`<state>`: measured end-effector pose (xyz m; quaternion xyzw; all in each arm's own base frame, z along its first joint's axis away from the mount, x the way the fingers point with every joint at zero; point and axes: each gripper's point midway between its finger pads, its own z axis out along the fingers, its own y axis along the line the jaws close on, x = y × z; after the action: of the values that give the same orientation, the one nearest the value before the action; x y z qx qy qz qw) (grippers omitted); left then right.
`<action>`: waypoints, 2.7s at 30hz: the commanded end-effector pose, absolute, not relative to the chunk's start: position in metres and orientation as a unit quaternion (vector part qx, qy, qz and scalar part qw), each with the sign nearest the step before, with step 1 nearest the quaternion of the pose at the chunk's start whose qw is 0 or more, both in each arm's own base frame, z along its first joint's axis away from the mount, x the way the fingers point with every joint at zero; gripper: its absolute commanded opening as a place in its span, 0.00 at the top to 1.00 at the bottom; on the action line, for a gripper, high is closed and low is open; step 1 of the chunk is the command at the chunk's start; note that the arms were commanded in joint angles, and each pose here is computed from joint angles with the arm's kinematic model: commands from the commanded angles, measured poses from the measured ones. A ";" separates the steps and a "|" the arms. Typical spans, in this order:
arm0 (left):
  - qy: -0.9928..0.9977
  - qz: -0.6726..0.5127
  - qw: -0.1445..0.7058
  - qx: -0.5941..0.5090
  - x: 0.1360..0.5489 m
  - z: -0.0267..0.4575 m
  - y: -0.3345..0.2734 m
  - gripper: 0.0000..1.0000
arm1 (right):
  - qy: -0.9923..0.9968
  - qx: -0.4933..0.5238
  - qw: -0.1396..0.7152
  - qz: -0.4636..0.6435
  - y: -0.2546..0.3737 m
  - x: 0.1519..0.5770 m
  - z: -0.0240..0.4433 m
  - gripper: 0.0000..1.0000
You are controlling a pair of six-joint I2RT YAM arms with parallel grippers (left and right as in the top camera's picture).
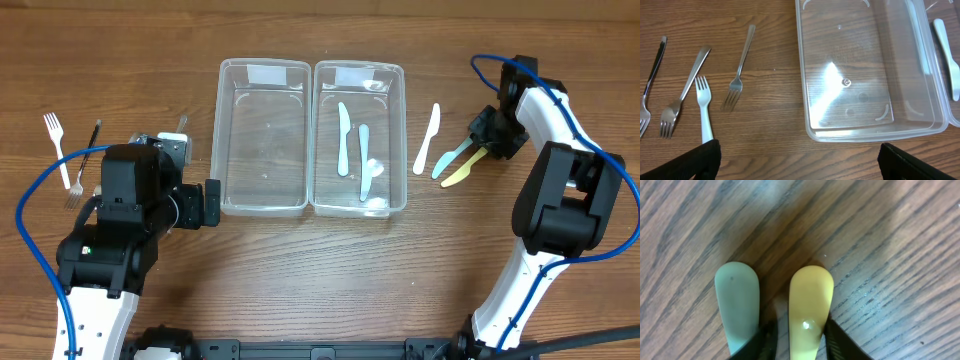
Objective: Pack container
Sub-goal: 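Move right gripper to the yellow knife and grasp it, then drop the yellow knife into the right container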
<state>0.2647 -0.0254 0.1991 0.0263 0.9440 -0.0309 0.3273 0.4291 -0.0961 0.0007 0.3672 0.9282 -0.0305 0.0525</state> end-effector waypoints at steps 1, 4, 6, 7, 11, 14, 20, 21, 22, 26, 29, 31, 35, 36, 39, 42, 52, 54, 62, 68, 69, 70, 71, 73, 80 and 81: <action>0.940 -0.043 0.338 0.019 0.268 0.209 -0.029 0.00 | 0.929 0.367 0.036 -0.028 -0.094 0.422 -0.013 0.72; 0.940 -0.044 0.339 0.019 0.268 0.209 -0.029 0.00 | 0.929 0.367 0.035 -0.029 -0.094 0.421 -0.013 0.77; 0.940 -0.043 0.338 0.019 0.268 0.209 -0.029 0.00 | 0.929 0.367 0.035 -0.029 -0.094 0.421 -0.013 0.78; 0.940 -0.043 0.339 0.019 0.268 0.209 -0.029 0.00 | 0.929 0.367 0.035 -0.029 -0.094 0.421 -0.013 0.79; 0.940 -0.043 0.338 0.019 0.268 0.209 -0.029 0.00 | 0.929 0.367 0.035 -0.029 -0.094 0.421 -0.013 0.84; 0.940 -0.044 0.339 0.019 0.268 0.209 -0.029 0.00 | 0.929 0.367 0.035 -0.029 -0.094 0.421 -0.013 0.90; 0.940 -0.043 0.339 0.019 0.268 0.209 -0.029 0.00 | 0.929 0.367 0.035 -0.029 -0.094 0.421 -0.013 0.96; 0.940 -0.043 0.339 0.019 0.268 0.209 -0.029 0.00 | 0.929 0.367 0.035 -0.029 -0.094 0.421 -0.013 0.96; 0.940 -0.043 0.339 0.019 0.268 0.210 -0.029 0.00 | 0.929 0.367 0.035 -0.031 -0.095 0.421 -0.013 0.96; 0.940 -0.043 0.339 0.019 0.268 0.210 -0.029 0.00 | 0.928 0.368 0.040 -0.034 -0.096 0.422 -0.008 0.96; 0.940 -0.043 0.339 0.019 0.268 0.210 -0.029 0.00 | 0.930 0.362 0.055 -0.040 -0.099 0.424 0.005 0.96; 0.940 -0.043 0.339 0.019 0.268 0.210 -0.029 0.00 | 0.932 0.353 0.072 -0.040 -0.099 0.427 0.020 0.96; 0.940 -0.043 0.339 0.019 0.268 0.210 -0.029 0.00 | 0.931 0.344 0.112 -0.037 -0.097 0.432 0.064 0.96; 0.940 -0.043 0.339 0.019 0.268 0.210 -0.029 0.00 | 0.932 0.340 0.124 -0.035 -0.095 0.432 0.077 0.96; 0.940 -0.043 0.339 0.019 0.268 0.210 -0.029 0.00 | 0.932 0.323 0.164 -0.026 -0.082 0.431 0.119 0.96; 0.940 -0.043 0.339 0.019 0.268 0.210 -0.029 0.00 | 0.940 0.266 0.213 -0.002 -0.046 0.429 0.168 0.96; 0.940 -0.044 0.338 0.019 0.268 0.209 -0.029 0.00 | 0.963 0.055 0.253 0.069 0.142 0.404 0.208 0.96; 0.940 -0.044 0.338 0.019 0.268 0.209 -0.029 0.00 | 0.969 0.032 0.234 0.067 0.163 0.403 0.189 0.96; 0.940 -0.044 0.338 0.019 0.268 0.209 -0.029 0.00 | 0.990 -0.003 0.131 0.046 0.199 0.403 0.085 0.96; 0.940 -0.043 0.337 0.019 0.267 0.209 -0.029 0.00 | 0.993 -0.006 0.113 0.040 0.201 0.403 0.066 0.82; 0.940 -0.043 0.337 0.019 0.267 0.209 -0.029 0.00 | 0.992 -0.006 0.117 0.042 0.201 0.404 0.069 0.80; 0.940 -0.043 0.337 0.019 0.267 0.209 -0.029 0.00 | 0.992 -0.005 0.119 0.043 0.201 0.405 0.071 0.80; 0.940 -0.043 0.337 0.019 0.267 0.209 -0.029 0.00 | 0.991 -0.005 0.122 0.045 0.201 0.405 0.074 0.78; 0.940 -0.043 0.337 0.019 0.267 0.209 -0.029 0.00 | 0.989 -0.017 0.137 0.050 0.203 0.408 0.091 0.62; 0.941 -0.043 0.336 0.019 0.267 0.209 -0.029 0.00 | 0.964 0.001 0.258 0.066 0.186 0.433 0.207 0.39; 0.941 -0.043 0.336 0.019 0.267 0.209 -0.029 0.00 | 0.957 0.026 0.281 0.062 0.173 0.436 0.228 0.37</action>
<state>0.2639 -0.0253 0.1985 0.0263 0.9447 -0.0308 0.3253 0.4134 0.1995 0.1149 -0.0169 0.9878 0.0454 0.1481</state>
